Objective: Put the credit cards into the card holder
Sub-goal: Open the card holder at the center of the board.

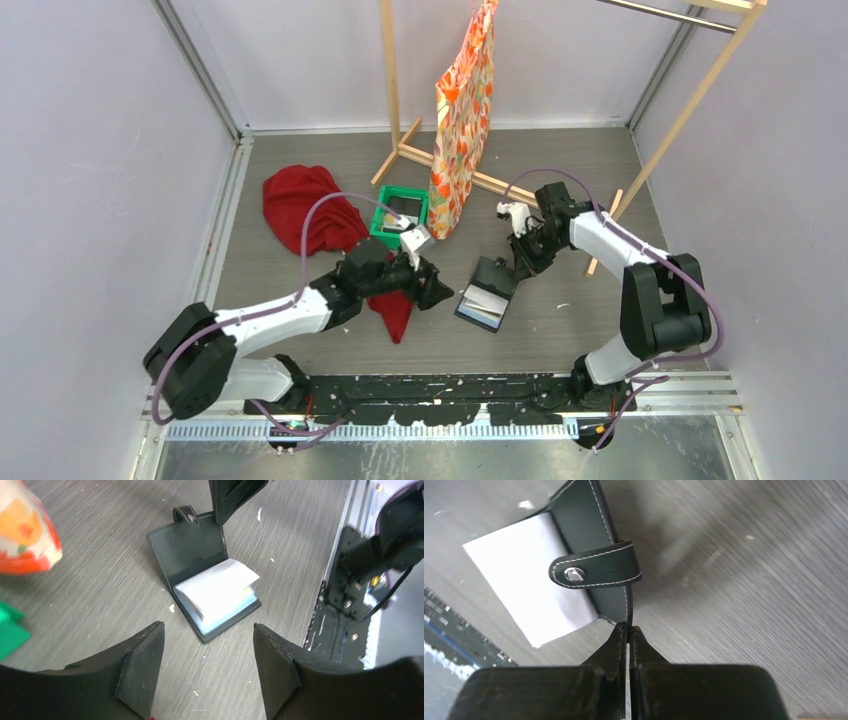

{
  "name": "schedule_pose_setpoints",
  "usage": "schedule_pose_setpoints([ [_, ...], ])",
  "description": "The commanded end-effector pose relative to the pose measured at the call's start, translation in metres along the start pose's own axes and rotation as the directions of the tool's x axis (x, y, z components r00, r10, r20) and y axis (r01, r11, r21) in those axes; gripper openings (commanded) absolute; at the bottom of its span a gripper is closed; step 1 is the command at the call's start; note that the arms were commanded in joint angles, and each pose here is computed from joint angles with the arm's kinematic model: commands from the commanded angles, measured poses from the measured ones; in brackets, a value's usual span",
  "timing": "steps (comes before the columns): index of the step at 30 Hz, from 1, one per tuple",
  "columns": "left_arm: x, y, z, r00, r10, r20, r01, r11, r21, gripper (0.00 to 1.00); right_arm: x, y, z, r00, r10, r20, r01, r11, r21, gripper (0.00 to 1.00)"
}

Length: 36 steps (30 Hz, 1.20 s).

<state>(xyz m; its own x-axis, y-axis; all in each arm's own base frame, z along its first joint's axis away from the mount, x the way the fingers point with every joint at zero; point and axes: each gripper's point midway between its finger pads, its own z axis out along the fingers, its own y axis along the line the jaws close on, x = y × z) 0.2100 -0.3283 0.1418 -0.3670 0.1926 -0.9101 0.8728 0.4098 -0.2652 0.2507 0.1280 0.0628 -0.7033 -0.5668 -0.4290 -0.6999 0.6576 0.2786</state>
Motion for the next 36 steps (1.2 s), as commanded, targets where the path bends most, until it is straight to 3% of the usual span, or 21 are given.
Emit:
schedule_pose_setpoints([
  [1,-0.024,0.006,-0.016,0.958,-0.176,0.225,0.195,0.979,-0.064,0.71,0.002,-0.041,0.005,0.981,0.192,-0.038,-0.182,0.967,0.179,0.01],
  [4,-0.015,0.003,-0.018,0.910,-0.314,0.270,0.333,0.943,-0.027,0.71,0.009,-0.044,0.012,0.971,0.223,-0.087,-0.205,0.962,0.181,0.01],
  [8,-0.004,-0.005,-0.008,0.838,-0.487,0.246,0.499,0.866,0.016,0.70,0.017,-0.048,0.016,0.956,0.259,-0.135,-0.229,0.952,0.202,0.01],
  [13,0.002,-0.033,0.024,0.816,-0.545,0.192,0.543,0.837,0.065,0.61,0.024,-0.043,0.020,0.942,0.279,-0.185,-0.250,0.954,0.168,0.04],
  [15,0.005,-0.038,0.038,0.805,-0.568,0.170,0.566,0.822,0.063,0.52,0.024,-0.040,0.021,0.942,0.277,-0.191,-0.250,0.956,0.153,0.04],
  [18,0.021,-0.041,0.064,0.766,-0.634,0.107,0.629,0.774,0.076,0.24,0.025,-0.040,0.022,0.941,0.275,-0.198,-0.249,0.957,0.147,0.05],
  [21,0.033,-0.045,0.082,0.728,-0.683,0.067,0.677,0.731,0.092,0.13,0.026,-0.039,0.023,0.939,0.275,-0.206,-0.250,0.958,0.139,0.05],
  [29,0.061,-0.045,0.106,0.714,-0.699,0.034,0.698,0.715,0.035,0.10,0.024,-0.037,0.023,0.941,0.270,-0.202,-0.248,0.960,0.126,0.05],
  [36,0.046,-0.036,0.121,0.724,-0.685,0.082,0.686,0.727,0.020,0.15,0.023,-0.032,0.021,0.944,0.260,-0.202,-0.245,0.965,0.096,0.06],
])
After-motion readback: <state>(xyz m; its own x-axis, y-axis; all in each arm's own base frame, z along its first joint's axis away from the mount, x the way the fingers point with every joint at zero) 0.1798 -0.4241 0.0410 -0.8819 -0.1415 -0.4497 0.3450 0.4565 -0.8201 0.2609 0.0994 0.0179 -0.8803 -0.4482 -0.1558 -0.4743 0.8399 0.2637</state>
